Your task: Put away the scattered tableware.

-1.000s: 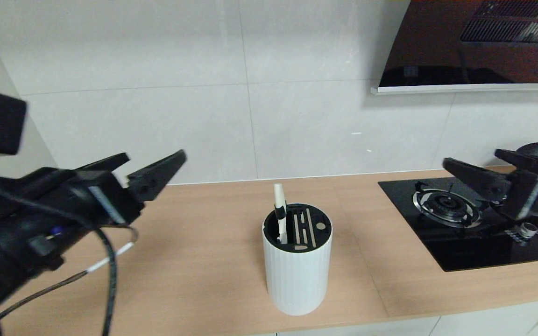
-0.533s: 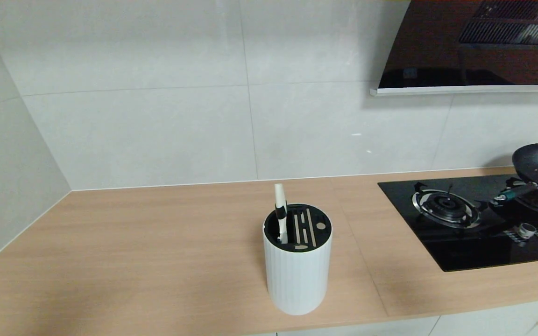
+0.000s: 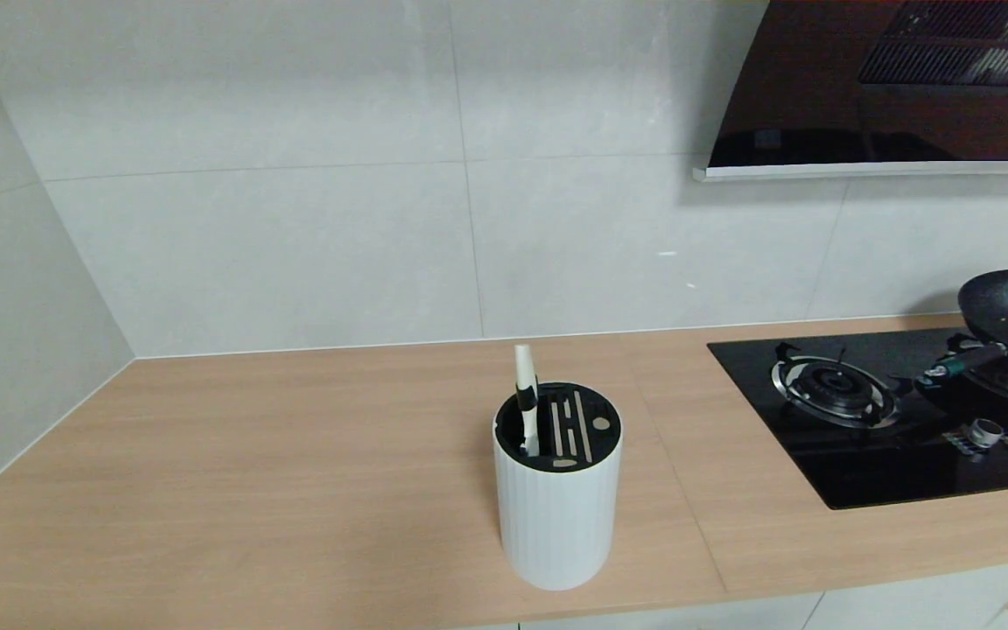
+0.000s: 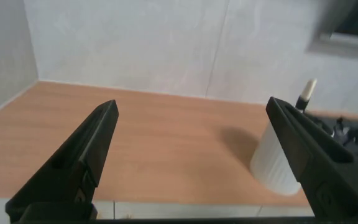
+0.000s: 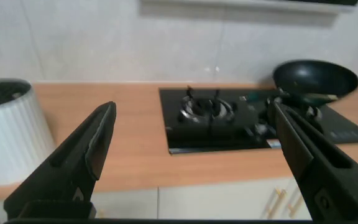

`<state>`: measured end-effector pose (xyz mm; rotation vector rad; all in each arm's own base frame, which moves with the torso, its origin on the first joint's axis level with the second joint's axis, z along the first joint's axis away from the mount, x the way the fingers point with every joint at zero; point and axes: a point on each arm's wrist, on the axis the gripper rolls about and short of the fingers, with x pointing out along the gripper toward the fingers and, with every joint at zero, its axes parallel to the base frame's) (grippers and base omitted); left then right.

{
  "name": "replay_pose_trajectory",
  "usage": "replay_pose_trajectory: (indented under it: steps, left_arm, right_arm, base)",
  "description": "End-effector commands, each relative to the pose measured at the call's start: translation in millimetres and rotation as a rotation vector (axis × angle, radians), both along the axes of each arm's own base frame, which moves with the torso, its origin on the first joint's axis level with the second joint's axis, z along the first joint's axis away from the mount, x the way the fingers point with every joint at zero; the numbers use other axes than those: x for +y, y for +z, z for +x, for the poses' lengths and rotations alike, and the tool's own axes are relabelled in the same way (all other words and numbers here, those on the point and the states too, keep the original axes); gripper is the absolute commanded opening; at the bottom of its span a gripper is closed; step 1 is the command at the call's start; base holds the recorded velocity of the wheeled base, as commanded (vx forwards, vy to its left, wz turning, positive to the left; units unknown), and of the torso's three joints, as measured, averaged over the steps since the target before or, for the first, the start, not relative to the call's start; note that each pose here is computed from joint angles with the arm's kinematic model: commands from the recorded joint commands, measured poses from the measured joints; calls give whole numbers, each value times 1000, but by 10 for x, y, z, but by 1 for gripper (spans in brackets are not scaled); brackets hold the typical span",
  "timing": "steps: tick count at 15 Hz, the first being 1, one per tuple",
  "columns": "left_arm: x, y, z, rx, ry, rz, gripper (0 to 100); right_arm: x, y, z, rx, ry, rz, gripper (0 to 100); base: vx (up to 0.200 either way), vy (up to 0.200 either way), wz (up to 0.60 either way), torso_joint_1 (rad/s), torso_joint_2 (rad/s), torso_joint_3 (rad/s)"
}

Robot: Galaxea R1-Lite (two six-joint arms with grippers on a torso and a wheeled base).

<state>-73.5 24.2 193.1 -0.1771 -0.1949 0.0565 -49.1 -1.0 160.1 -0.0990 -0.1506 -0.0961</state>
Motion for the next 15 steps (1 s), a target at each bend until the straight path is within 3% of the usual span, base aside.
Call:
replay_pose_trajectory:
  steps: [1, 2, 3, 4, 5, 6, 8, 9, 10, 11, 15]
  left_arm:
    - [-69, 101, 24, 25, 86, 39, 100]
    - [-98, -125, 56, 54, 142, 82, 100]
    - [-137, -235, 137, 80, 206, 66, 100]
    - [-175, -406, 96, 31, 223, 72, 100]
    - [-190, -585, 203, 99, 170, 157, 100]
    - [-190, -741, 302, 136, 176, 200, 100]
    - [-204, -1088, 501, 132, 119, 233, 100]
    - [-218, -1120, 505, 155, 55, 243, 100]
    - [-227, -1160, 507, 187, 4, 210, 100]
    - [-228, -1176, 507, 201, -3, 207, 100]
    - [-230, -1176, 507, 200, -9, 205, 100]
  right_arm:
    - [5, -115, -34, -20, 10, -1, 100]
    - [2, -257, -7, -1, 38, -2, 100]
    - [3, -341, 43, 26, 41, 0, 100]
    - [2, -428, 94, 43, 40, 1, 100]
    - [2, -497, 138, 43, 40, 1, 100]
    - [2, -600, 194, 48, 40, 1, 100]
    - [2, -700, 254, 14, 43, 1, 100]
    - [2, -735, 259, 48, 44, 2, 100]
    - [2, -777, 262, 89, 44, 0, 100]
    - [6, -841, 265, 152, 61, 0, 100]
    - [11, -825, 266, 138, 88, 10, 100]
  base:
    - [0, 0, 0, 0, 0, 0]
    - [0, 0, 0, 0, 0, 0]
    - [0, 0, 0, 0, 0, 0]
    - [0, 0, 0, 0, 0, 0]
    - [0, 0, 0, 0, 0, 0]
    - [0, 0, 0, 0, 0, 0]
    - [0, 0, 0, 0, 0, 0]
    - [0, 0, 0, 0, 0, 0]
    - [0, 0, 0, 0, 0, 0]
    - [0, 0, 0, 0, 0, 0]
    - [0, 0, 0, 0, 0, 0]
